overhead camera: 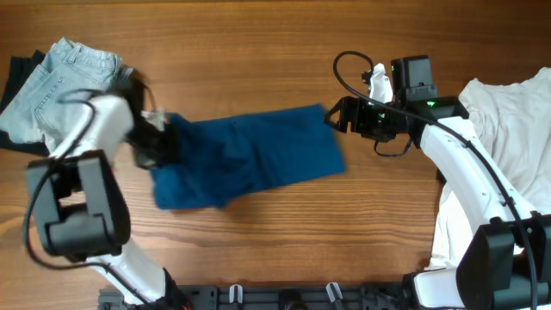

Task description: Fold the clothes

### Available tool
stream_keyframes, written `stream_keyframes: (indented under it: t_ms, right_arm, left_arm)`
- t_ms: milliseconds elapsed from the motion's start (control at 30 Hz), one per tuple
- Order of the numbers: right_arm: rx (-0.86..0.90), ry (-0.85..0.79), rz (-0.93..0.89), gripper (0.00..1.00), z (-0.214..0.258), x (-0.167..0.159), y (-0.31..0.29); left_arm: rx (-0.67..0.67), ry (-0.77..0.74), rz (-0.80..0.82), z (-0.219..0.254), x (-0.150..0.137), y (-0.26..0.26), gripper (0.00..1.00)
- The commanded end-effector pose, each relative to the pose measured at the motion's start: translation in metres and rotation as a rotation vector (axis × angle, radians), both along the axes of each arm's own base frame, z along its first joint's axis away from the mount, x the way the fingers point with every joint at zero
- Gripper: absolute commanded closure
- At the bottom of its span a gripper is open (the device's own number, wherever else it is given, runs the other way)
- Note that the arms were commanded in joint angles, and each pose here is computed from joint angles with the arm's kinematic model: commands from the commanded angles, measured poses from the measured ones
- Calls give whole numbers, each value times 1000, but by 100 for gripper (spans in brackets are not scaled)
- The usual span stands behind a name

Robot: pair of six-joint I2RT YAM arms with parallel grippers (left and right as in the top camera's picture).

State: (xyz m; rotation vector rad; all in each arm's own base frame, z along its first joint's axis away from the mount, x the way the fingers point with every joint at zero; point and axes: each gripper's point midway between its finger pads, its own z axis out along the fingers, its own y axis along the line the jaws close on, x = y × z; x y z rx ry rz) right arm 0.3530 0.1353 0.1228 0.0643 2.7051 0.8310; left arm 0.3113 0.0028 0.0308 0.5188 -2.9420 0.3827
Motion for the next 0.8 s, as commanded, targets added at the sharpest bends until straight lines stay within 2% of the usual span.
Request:
stream_keyframes:
  t_ms: [0,33,100,167,233,333,433,467,600,767]
  right_arm:
    - [-10,-48,12,15,11,3,-1]
    - [-10,-48,12,15,11,3,-1]
    - [-10,-49,13,14,11,4,0]
    - [-11,-44,12,14,11,3,-1]
    - [-11,-42,13,15,10,2,-1]
    - [-11,-41,13,14,10,2,-1]
    - [-13,-39,15,14,10,1,-1]
    - [-14,-37,16,14,10,1,-1]
    - [-21,-43,31,14,9,0,-1]
    - [-20,-44,31,14,9,0,-1]
  left_arm:
    - [108,-293,57,120,54,23,96]
    - [16,-340,37,136,58,-7,96]
    - [-50,-369,-17,144,63,-62,96]
    - [12,-350,-150,132,55,-106,96]
    - [110,-316,-224,112,50,-123,94]
    - [183,-232,-340,73,40,-152,89]
    - [330,-176,-347,45,39,-144,91]
    - [374,-162,-341,44,38,-135,96]
    - [523,-146,-222,61,46,-70,96]
    - [513,-195,-22,88,59,2,96]
